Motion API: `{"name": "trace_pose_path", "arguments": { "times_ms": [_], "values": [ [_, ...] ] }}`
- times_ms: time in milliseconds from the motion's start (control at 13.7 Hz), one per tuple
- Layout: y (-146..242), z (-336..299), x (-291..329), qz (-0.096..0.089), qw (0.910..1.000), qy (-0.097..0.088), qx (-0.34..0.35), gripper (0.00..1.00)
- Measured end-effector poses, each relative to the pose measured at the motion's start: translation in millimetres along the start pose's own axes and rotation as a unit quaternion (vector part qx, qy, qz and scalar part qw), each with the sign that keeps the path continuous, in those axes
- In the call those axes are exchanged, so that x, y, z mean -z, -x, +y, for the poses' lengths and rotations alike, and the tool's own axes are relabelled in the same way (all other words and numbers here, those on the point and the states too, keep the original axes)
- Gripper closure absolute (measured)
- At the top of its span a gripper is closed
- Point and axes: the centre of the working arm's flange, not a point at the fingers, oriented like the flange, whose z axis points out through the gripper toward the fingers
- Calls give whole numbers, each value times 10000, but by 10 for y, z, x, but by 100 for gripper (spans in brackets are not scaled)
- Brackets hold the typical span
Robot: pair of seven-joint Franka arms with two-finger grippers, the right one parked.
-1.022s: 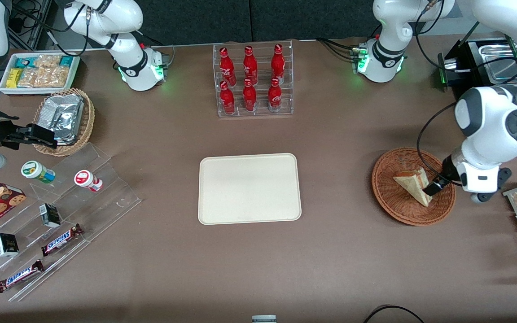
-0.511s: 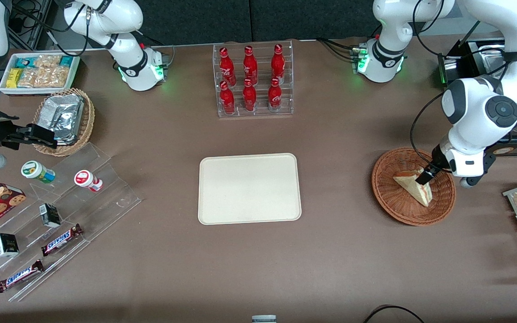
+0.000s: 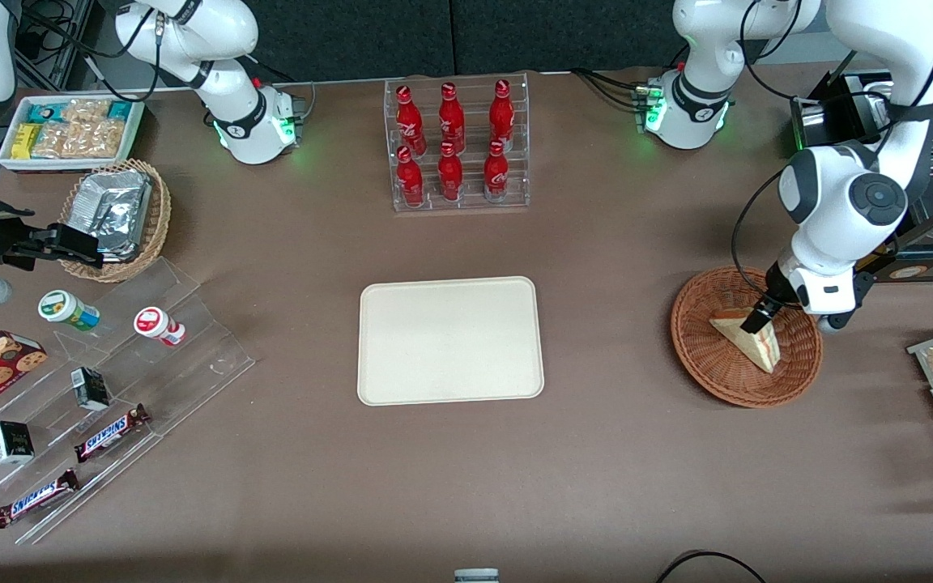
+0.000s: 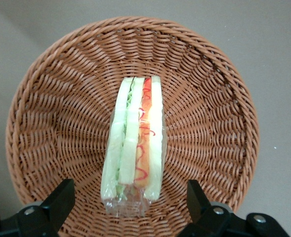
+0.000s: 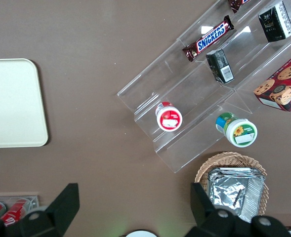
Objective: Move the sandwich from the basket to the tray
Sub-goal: 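Lower the left gripper around the sandwich and close its fingers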
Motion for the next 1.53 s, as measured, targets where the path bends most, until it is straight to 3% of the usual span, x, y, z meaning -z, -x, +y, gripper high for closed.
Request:
{"name": "trace_pose_path", "arguments": {
  "times_ms": [584, 803, 949, 1168, 1387, 1533],
  "values": [
    [15, -38, -358, 58, 10000, 62, 27, 4],
    [10, -43, -363, 56, 9999, 59, 70, 40],
    [6, -41, -359, 62, 9999, 65, 77, 59],
    [-43, 8, -269, 63, 9999, 61, 78, 69],
    [-144, 198, 180, -211, 9994, -279, -19, 75],
    [-117, 410, 666, -295, 9977, -546, -282, 81]
  ]
}}
